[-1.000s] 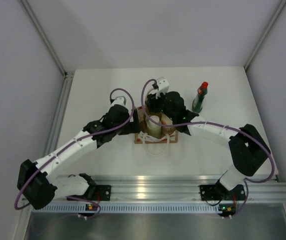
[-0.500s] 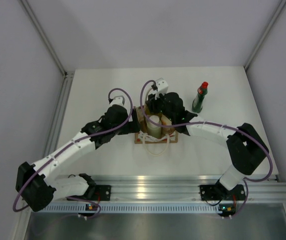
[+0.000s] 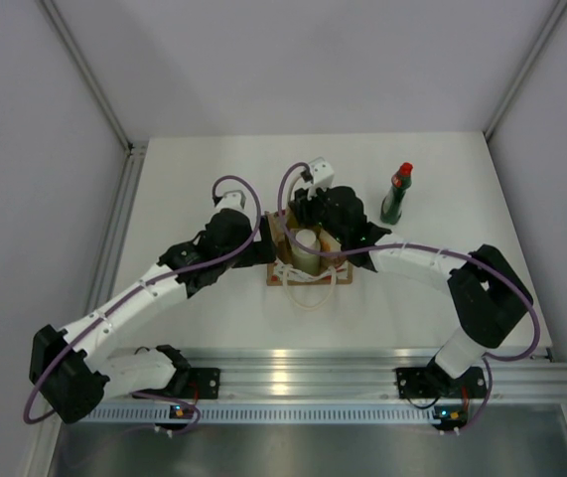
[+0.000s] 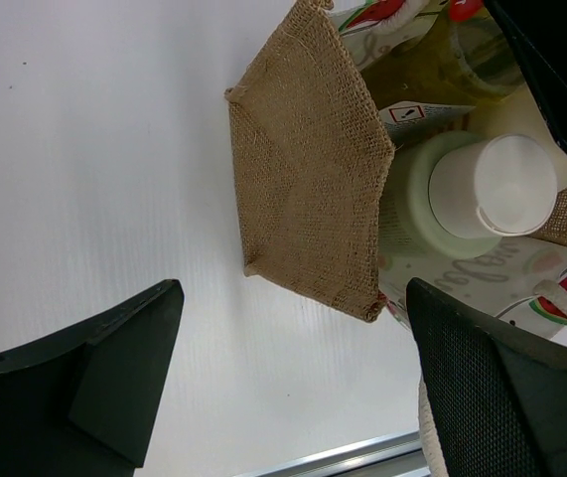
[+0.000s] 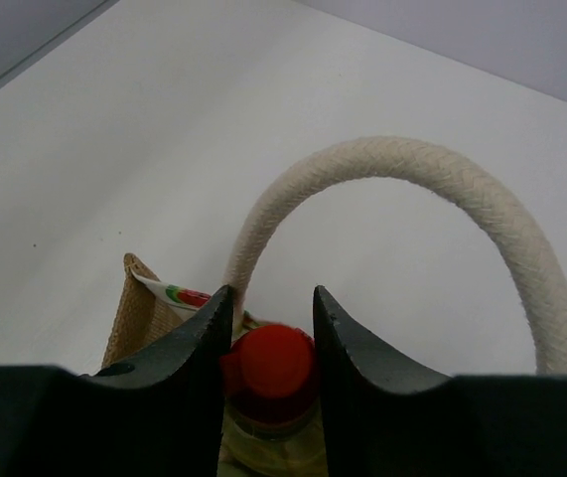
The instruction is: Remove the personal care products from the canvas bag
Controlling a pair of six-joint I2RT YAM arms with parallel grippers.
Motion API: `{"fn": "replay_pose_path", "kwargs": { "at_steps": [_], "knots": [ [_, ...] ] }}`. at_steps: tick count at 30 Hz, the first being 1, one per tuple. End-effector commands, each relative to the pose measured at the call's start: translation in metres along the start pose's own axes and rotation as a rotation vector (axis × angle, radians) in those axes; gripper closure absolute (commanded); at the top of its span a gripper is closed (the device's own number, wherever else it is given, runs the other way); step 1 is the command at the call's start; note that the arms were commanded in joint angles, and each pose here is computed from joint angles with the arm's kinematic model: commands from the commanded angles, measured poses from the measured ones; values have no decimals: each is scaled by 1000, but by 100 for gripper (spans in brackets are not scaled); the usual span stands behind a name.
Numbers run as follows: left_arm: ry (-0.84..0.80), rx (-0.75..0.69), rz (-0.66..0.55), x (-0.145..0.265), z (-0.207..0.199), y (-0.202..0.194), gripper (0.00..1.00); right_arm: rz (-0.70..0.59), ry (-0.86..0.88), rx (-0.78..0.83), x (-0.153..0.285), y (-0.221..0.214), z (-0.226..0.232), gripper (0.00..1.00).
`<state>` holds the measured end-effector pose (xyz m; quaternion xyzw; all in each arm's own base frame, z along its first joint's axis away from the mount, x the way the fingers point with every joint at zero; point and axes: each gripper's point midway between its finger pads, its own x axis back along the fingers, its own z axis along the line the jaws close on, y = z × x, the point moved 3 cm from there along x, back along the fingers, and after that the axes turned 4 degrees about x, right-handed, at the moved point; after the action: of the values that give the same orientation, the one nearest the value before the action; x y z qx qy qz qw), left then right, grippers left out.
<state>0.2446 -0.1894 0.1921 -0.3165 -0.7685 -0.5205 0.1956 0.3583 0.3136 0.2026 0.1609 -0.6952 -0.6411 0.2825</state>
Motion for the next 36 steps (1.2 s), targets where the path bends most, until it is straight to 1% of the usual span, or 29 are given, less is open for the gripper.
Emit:
{"fn": "replay_pose_path", "kwargs": {
  "at_steps": [1, 5, 12, 13, 18, 26, 27, 29, 30, 32, 33, 36],
  "knots": [
    [-34, 5, -62, 6, -6, 12, 2, -99, 74, -21, 7, 30, 25, 100],
    [-38, 10, -73, 9, -6, 14, 2, -123, 87, -3, 12, 46, 31, 100],
    [-45, 13, -84, 12, -6, 16, 2, -226, 66, 44, 39, 86, 40, 100],
    [-45, 14, -86, 13, -6, 16, 2, -238, 57, 73, 41, 88, 39, 100],
    [-46, 14, -87, 14, -5, 15, 2, -286, 44, 78, 51, 104, 37, 100],
    [-48, 18, -89, 15, -4, 15, 2, -296, 22, 113, 56, 133, 34, 100],
    [-49, 19, -91, 16, -4, 15, 2, -313, 20, 113, 58, 144, 34, 100],
    [-50, 19, -94, 17, -4, 15, 2, -298, 7, 121, 61, 151, 31, 100],
    [-50, 19, -94, 17, -4, 15, 2, -315, -1, 117, 64, 164, 30, 100],
    [-50, 19, -94, 17, -3, 15, 2, -301, -14, 121, 69, 171, 27, 100],
    [-52, 21, -94, 17, -3, 15, 2, -322, -17, 117, 74, 185, 26, 100],
    [-51, 23, -89, 17, -3, 13, 2, -328, -31, 119, 84, 205, 22, 100]
  ]
}}
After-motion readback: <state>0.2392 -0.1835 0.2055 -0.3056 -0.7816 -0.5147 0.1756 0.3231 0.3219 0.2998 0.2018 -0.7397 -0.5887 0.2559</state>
